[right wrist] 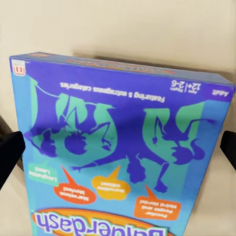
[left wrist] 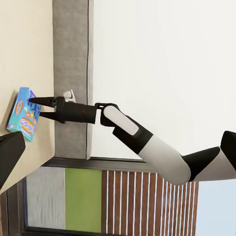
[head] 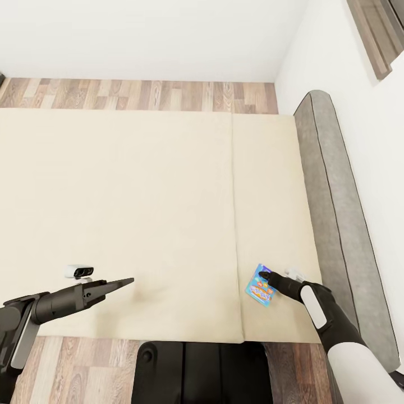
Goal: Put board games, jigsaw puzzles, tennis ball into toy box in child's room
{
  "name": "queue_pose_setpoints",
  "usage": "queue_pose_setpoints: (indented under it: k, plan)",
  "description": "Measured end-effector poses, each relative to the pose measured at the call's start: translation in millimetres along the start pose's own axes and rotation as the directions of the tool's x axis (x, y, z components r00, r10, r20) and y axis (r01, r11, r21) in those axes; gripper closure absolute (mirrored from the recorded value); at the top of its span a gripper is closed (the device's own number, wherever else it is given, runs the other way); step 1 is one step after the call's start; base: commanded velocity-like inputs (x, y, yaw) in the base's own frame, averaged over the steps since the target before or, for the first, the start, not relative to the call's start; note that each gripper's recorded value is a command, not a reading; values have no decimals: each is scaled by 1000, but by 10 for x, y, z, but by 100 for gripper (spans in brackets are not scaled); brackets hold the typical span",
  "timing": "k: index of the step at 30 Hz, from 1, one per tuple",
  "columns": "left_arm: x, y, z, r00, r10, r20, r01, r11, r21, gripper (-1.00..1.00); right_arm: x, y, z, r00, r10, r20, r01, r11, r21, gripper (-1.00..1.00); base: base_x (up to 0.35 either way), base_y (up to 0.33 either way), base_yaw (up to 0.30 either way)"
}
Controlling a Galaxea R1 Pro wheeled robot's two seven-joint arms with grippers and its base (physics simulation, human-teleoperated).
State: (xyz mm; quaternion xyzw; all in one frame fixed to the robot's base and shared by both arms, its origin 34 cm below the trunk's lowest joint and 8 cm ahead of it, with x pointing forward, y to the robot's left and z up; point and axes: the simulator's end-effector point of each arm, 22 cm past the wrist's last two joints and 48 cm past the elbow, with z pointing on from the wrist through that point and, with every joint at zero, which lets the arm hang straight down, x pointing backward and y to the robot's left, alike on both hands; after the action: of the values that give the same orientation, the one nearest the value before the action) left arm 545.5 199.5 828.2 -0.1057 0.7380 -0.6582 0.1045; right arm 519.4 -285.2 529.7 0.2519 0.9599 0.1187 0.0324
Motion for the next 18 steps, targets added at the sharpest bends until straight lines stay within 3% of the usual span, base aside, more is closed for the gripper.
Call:
queue_pose_setpoints:
  k: [18]
  plan:
    - [-2,7,-8,1000,0,0,0,1000,-2,-100,15,6,8,1000,-1,-4,1,1000,-1,-100,0,0,0]
